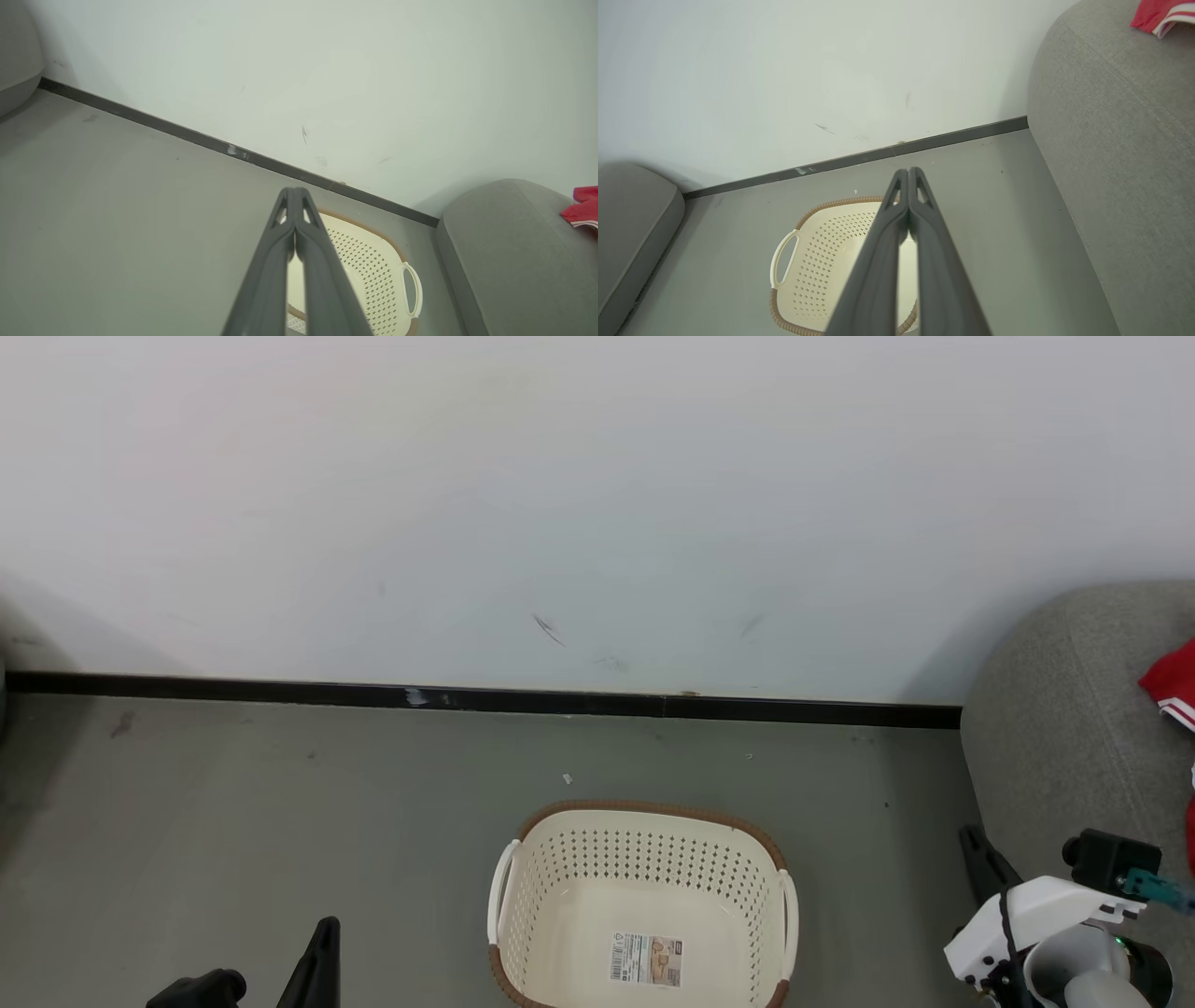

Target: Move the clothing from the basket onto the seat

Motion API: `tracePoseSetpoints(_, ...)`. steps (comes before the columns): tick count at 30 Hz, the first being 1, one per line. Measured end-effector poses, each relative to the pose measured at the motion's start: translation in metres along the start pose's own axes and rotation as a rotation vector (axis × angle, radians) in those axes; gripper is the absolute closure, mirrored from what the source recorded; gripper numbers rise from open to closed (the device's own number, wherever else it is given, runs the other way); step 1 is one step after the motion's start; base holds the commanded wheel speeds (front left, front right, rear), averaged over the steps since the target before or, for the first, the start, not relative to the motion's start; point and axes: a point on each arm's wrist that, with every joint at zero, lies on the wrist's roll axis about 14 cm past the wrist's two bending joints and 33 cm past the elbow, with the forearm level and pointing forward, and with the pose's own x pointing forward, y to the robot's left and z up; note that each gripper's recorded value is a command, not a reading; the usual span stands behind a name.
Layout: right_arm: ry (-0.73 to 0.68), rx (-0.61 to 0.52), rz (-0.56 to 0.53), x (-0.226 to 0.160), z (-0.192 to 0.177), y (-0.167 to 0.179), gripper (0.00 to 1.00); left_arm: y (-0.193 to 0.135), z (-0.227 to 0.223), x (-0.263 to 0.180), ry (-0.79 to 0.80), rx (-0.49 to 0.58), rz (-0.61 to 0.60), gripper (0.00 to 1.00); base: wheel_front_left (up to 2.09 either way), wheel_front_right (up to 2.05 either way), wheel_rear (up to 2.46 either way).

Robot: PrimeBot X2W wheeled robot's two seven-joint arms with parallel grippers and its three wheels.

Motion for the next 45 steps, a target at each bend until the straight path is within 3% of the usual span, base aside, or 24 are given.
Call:
tracePoseSetpoints(18,0.023,0.325,-0.085,-0.001,0.004,-0.026,1.00,0.000,-0.003,0.015,0.048,-0.241,0.006,1.00,0.00,0.00,0.00)
tracePoseSetpoints(45,-0.073,0.764,-0.083,-0.016,0.026,-0.041,1.00,-0.010,0.000,0.029,0.095,-0.579,-0.034,1.00,0.00,0.00,0.00)
